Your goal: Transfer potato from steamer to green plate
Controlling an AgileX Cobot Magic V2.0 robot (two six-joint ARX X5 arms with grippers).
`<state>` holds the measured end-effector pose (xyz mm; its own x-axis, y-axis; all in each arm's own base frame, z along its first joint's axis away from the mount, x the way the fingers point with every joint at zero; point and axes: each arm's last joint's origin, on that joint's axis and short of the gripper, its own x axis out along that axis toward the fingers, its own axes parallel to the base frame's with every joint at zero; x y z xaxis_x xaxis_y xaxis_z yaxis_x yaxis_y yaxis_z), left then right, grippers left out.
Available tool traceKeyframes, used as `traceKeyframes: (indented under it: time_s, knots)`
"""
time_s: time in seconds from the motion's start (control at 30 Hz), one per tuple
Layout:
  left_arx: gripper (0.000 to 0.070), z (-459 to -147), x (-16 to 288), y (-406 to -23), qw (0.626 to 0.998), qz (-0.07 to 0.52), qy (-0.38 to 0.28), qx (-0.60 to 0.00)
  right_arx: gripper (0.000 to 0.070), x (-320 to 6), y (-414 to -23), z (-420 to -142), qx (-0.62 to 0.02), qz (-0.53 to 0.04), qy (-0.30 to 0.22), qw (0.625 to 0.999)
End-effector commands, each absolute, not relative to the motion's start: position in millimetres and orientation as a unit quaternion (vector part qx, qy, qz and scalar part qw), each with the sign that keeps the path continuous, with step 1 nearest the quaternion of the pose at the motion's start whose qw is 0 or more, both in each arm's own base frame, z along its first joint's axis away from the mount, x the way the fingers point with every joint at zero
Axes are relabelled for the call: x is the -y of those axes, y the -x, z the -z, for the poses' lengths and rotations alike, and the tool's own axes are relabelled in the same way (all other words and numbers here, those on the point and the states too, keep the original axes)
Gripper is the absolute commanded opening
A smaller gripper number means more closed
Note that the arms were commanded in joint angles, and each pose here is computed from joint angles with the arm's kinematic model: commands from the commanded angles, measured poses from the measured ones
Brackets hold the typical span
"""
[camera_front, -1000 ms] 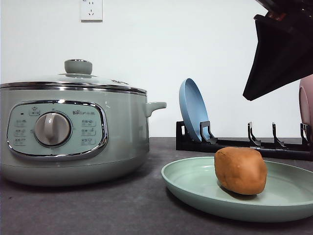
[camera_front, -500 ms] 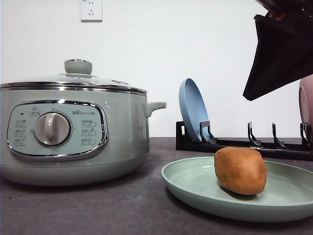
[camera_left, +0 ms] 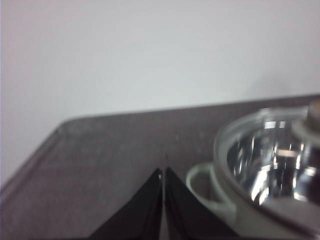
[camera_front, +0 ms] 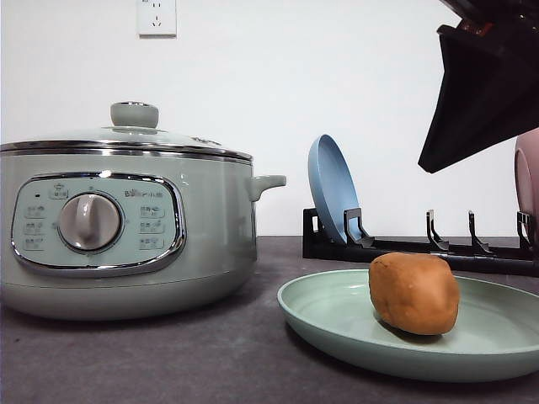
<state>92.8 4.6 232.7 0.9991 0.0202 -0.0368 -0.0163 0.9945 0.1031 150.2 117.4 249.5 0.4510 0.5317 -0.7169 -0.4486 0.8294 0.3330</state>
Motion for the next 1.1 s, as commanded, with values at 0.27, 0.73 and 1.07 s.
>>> traceKeyframes:
  time_s: [0.27, 0.73, 1.07]
  knots:
    - [0.0, -191, -5, -94, 0.999, -0.012, -0.03, -0.041, 0.0, -120, -152, -254, -0.43, -0.294, -0.044, 0.853]
    - [0.0, -157, -5, -95, 0.997, -0.011, -0.029, -0.072, 0.0, -120, -152, -254, -0.429, -0.295, -0.044, 0.853]
    - [0.0, -149, -5, -95, 0.996, -0.01, -0.025, -0.089, 0.0, -120, -152, -254, -0.429, -0.294, -0.044, 0.853]
